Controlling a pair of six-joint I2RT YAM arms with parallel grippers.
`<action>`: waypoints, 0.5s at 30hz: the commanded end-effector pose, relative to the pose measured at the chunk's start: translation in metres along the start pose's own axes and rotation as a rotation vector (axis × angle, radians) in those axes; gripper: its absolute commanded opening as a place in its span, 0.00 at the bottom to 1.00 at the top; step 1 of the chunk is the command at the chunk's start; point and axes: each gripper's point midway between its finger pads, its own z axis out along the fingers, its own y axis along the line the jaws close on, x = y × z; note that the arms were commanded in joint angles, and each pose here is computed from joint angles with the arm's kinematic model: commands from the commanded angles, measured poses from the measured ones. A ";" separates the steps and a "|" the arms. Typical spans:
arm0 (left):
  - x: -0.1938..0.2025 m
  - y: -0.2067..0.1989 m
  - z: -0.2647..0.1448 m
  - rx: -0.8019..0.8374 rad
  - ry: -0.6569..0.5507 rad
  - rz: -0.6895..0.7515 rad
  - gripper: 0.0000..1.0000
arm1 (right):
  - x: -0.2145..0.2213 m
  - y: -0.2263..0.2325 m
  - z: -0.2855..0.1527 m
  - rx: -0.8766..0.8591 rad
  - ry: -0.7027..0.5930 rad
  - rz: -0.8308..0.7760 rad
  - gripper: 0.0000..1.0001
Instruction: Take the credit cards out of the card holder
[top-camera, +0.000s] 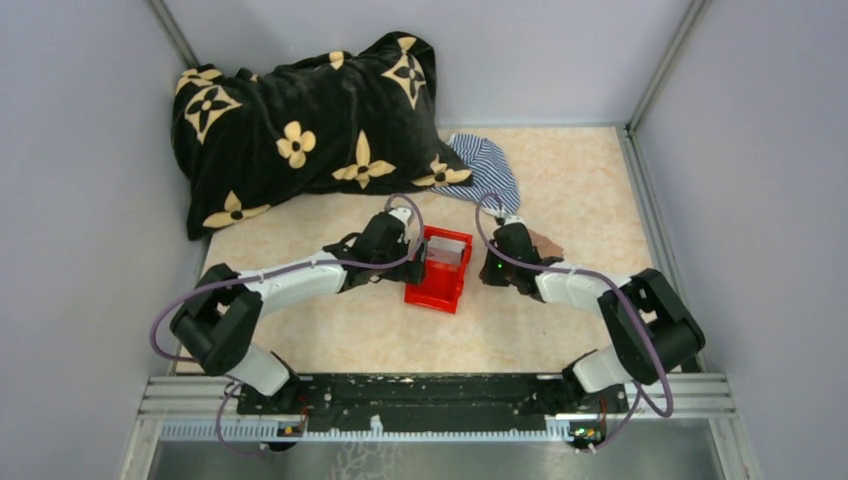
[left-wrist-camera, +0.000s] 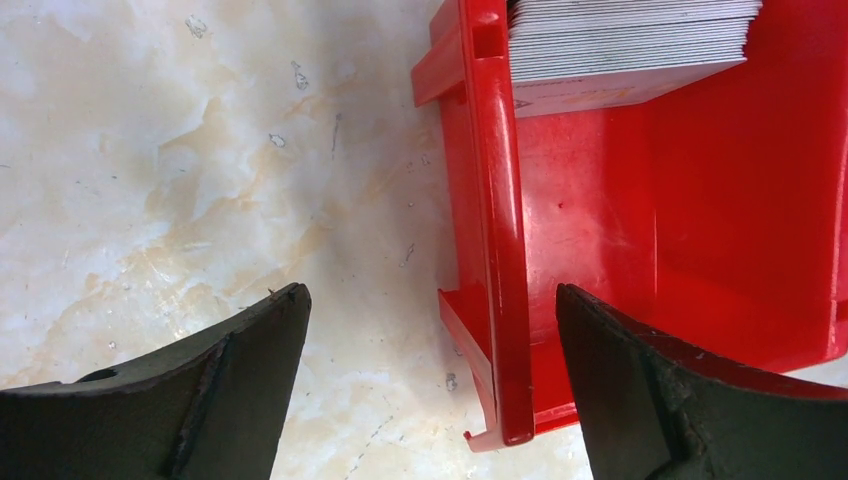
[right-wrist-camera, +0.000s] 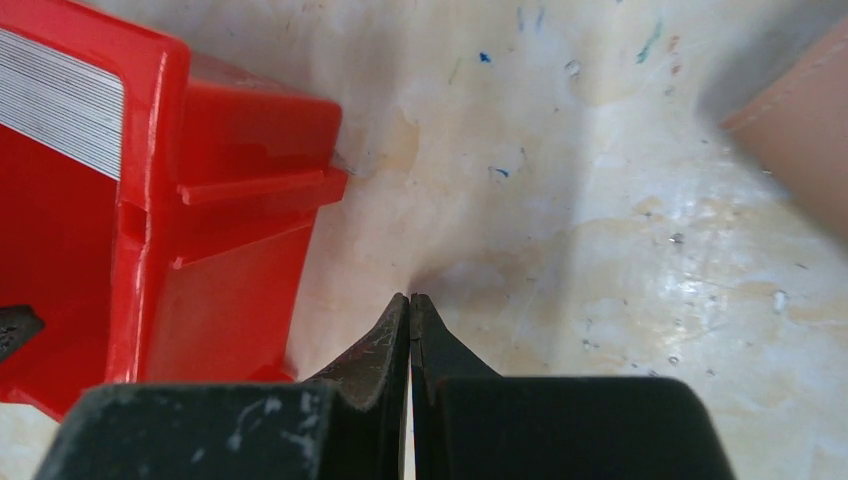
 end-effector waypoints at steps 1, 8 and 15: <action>-0.005 0.004 0.006 -0.029 -0.027 -0.010 0.98 | -0.029 0.034 0.008 -0.091 -0.072 -0.026 0.00; -0.005 0.013 0.013 -0.078 -0.013 -0.017 0.99 | -0.030 0.044 0.021 -0.103 -0.053 -0.035 0.00; -0.020 0.020 0.017 -0.100 -0.040 -0.033 0.99 | -0.045 0.053 0.034 -0.095 -0.058 -0.055 0.00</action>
